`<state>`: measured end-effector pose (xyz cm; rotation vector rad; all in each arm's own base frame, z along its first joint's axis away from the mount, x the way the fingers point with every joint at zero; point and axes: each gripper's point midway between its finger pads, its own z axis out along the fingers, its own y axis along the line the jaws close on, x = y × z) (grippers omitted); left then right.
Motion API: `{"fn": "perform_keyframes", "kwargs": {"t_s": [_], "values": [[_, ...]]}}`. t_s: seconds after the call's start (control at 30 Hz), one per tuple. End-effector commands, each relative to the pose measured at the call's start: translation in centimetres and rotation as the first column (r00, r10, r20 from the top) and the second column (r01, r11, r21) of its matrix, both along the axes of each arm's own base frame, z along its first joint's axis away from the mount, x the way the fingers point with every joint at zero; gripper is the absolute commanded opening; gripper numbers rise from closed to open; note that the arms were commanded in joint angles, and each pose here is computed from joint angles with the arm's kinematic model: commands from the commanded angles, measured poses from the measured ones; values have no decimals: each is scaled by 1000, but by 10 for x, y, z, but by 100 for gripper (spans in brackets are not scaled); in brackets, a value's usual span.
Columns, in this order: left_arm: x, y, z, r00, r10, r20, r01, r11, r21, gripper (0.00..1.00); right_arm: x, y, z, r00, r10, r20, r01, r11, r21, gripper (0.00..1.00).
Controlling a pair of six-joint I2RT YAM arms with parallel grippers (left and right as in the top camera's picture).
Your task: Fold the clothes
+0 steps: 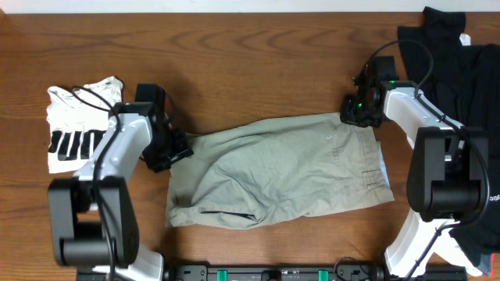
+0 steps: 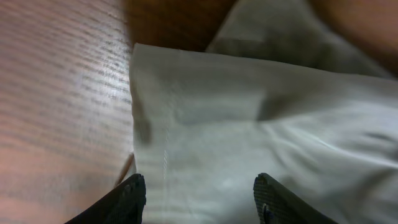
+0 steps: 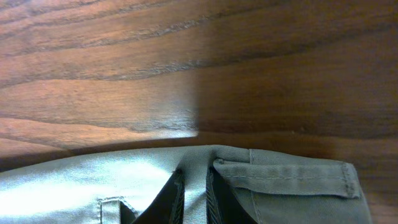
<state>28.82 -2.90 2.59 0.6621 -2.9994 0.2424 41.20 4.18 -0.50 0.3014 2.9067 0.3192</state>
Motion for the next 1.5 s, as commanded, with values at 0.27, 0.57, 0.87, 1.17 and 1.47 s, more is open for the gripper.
{"fn": "perform_keyframes", "kwargs": {"t_s": [0.27, 0.57, 0.87, 1.17, 1.47], "values": [[31, 18, -20, 994, -63, 92, 53, 993, 107, 47, -42, -29, -47, 985, -26, -172, 4, 992, -129, 13], [54, 20, -18, 978, -87, 188, 64, 990, 125, 6, -43, -29, -47, 984, -26, -176, 3, 992, -129, 13], [63, 54, -15, 974, -78, 211, 13, 956, 293, 6, -35, -35, -47, 989, -45, -144, 27, 991, -129, 13], [77, 47, -5, 964, -75, 257, 8, 968, 249, 42, -33, -46, -44, 988, -68, -139, 52, 992, -116, 13], [62, 34, 73, 947, -69, 314, 12, 984, 180, 67, -16, -52, 49, 997, -59, 43, 64, 990, -129, 19]]}}
